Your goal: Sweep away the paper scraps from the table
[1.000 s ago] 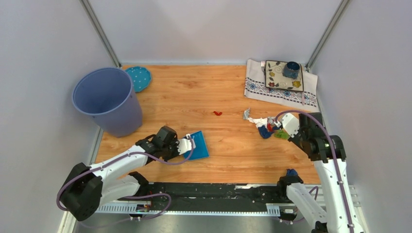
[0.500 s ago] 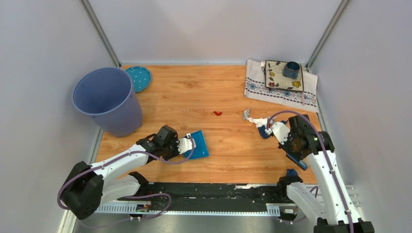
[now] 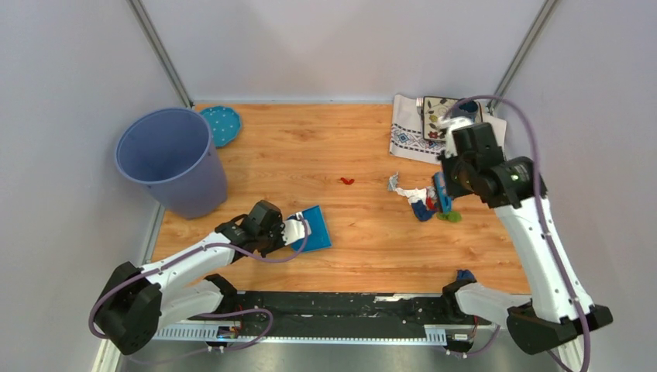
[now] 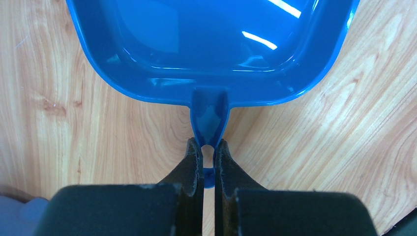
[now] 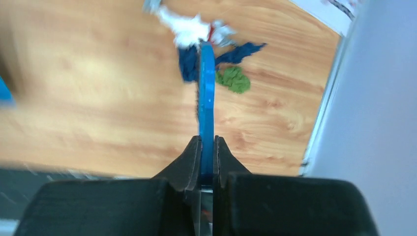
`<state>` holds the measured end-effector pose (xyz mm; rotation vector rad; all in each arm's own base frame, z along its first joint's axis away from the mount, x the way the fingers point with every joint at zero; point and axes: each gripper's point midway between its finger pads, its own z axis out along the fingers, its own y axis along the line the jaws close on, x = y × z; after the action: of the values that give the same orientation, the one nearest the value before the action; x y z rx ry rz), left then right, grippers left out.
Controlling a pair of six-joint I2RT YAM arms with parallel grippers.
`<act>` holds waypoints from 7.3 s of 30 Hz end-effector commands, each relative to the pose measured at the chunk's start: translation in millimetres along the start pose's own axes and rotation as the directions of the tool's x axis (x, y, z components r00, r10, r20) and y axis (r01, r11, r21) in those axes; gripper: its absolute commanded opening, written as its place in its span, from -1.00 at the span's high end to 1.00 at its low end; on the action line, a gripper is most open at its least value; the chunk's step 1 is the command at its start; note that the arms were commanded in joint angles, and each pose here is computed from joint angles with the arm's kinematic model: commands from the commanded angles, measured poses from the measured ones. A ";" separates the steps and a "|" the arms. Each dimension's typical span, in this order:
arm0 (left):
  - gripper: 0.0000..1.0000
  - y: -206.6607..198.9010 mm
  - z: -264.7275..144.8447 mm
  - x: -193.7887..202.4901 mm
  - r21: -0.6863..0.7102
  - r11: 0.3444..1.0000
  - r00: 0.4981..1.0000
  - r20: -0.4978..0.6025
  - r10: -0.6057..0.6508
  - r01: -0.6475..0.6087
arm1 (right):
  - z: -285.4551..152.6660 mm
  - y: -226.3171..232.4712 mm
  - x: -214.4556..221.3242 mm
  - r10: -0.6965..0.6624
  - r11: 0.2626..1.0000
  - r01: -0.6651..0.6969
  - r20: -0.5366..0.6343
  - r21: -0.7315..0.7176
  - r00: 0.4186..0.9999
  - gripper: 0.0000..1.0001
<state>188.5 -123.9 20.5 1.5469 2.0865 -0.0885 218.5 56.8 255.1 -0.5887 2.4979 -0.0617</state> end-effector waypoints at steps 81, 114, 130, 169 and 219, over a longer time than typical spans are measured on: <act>1.00 1.9 4.8 13.0 -0.049 0.999 1.000 -0.013 -0.003 0.002 | 93.8 6.5 99.6 0.759 0.500 -0.676 -0.650 0.542 0.041 1.00; 1.00 -4.9 5.3 9.2 -0.023 1.000 1.000 0.030 0.010 -0.009 | 18.7 31.5 127.5 0.729 0.678 -0.616 -0.474 0.402 0.493 1.00; 1.00 -13.9 9.6 9.2 0.029 1.000 0.999 0.032 0.008 -0.008 | 21.2 10.1 149.0 0.655 0.755 -0.477 -0.528 0.449 0.541 1.00; 1.00 -9.1 14.0 23.6 -0.010 1.000 0.999 -0.024 0.025 -0.025 | -39.5 183.8 21.4 -0.258 0.839 0.040 -0.332 -0.542 0.907 1.00; 0.65 -49.1 2.0 54.9 0.267 0.964 0.970 -0.236 0.064 0.002 | 62.6 104.4 -51.0 -0.695 0.690 0.721 0.219 -0.066 0.685 1.00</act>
<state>208.4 -125.3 12.8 1.6315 2.0475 -0.0088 217.6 155.2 155.3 -1.8125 2.0416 -0.1305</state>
